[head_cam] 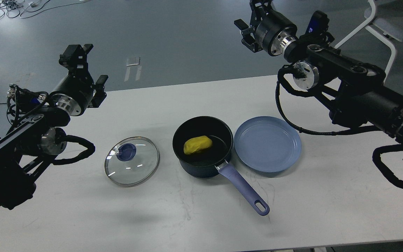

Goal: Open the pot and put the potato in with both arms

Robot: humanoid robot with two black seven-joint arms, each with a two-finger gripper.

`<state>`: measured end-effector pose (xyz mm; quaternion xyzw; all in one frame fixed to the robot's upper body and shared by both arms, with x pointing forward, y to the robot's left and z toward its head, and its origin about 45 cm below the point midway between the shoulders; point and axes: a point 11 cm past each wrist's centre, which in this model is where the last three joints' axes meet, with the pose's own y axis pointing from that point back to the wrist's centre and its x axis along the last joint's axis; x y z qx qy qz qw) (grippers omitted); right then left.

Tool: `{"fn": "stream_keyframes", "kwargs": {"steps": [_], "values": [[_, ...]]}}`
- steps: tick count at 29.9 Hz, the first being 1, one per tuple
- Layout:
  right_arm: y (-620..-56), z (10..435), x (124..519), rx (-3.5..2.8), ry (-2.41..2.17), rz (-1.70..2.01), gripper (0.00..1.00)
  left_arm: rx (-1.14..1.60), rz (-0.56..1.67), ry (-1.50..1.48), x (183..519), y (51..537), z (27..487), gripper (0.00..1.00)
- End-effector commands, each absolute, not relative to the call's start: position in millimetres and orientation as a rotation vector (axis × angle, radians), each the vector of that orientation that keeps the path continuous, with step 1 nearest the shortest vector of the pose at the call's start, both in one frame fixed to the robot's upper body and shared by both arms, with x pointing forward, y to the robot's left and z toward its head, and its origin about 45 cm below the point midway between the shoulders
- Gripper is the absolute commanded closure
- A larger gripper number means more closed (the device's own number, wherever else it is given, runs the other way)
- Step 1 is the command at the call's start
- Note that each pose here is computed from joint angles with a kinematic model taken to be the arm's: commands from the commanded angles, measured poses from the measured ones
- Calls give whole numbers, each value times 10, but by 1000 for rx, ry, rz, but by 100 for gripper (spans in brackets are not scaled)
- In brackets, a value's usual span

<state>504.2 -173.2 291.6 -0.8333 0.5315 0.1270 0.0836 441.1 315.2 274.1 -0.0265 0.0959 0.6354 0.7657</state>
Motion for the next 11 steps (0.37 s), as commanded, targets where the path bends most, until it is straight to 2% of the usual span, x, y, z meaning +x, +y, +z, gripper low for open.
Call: {"fn": "stream_keyframes", "kwargs": {"steps": [1, 5, 11], "values": [[-1803, 2715, 4921, -2469, 1461, 534, 0, -154, 1329, 275, 4413, 3157, 2843, 1], [-1875, 2662, 4851, -2482, 1379, 590, 0, -211, 1228, 289, 4395, 3079, 2938, 0], [-1784, 2695, 4829, -2485, 1341, 588, 0, -225, 1212, 318, 4380, 2993, 2863, 1]]}}
